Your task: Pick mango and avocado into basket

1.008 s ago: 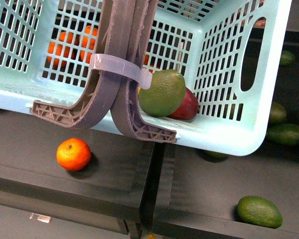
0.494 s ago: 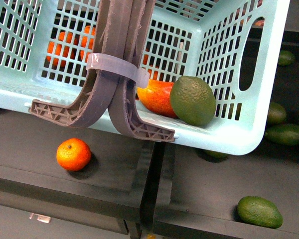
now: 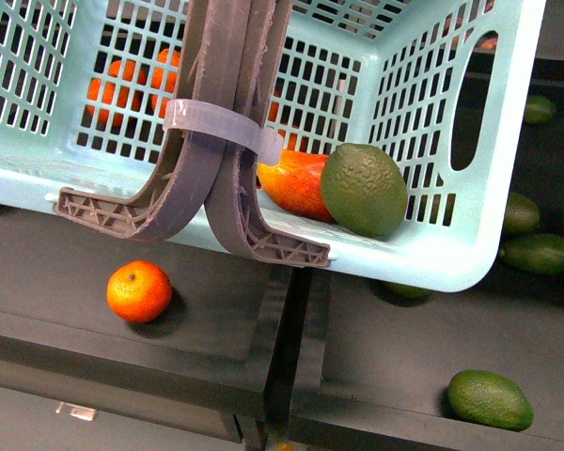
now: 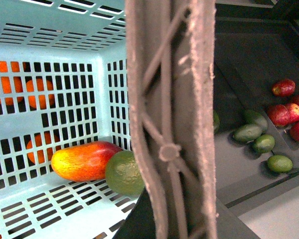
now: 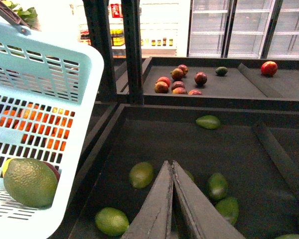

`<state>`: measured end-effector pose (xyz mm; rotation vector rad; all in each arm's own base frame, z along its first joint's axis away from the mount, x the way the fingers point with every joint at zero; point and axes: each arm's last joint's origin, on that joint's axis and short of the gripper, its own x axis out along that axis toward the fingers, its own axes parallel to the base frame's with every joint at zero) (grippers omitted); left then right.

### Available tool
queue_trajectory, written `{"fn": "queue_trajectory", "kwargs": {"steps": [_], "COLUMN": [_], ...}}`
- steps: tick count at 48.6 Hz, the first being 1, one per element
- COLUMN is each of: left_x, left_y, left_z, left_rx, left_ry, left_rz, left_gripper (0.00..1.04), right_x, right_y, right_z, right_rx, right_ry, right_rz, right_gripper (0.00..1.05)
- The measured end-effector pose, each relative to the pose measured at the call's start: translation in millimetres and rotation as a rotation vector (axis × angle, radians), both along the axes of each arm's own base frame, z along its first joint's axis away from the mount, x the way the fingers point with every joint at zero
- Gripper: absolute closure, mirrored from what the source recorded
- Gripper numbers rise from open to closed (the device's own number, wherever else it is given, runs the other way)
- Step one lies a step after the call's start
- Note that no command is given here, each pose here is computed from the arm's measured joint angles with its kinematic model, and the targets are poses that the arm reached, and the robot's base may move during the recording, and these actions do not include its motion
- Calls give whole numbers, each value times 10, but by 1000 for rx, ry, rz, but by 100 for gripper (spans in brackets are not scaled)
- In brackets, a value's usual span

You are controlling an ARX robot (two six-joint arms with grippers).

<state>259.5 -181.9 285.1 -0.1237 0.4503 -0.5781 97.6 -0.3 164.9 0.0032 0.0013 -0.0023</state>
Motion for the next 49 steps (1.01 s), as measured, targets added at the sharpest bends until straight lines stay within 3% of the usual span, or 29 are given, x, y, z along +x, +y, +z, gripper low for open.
{"fn": "queue_trajectory", "kwargs": {"steps": [13, 29, 36, 49], "left_x": [0, -4, -21, -16], "left_y": [0, -7, -31, -24], "left_z": [0, -1, 0, 0], "left_rx": [0, 1, -3, -4], "left_ry": [0, 0, 2, 3], "left_rz": [0, -3, -28, -18], "left_gripper": [99, 99, 99, 99], "right_x": [0, 0, 0, 0], "right_y": [0, 0, -1, 2], "right_z": [0, 0, 0, 0], "right_rx": [-2, -1, 0, 0], "right_ry": [0, 0, 0, 0], "right_rz": [0, -3, -6, 0], "right_gripper": [101, 29, 6, 8]}}
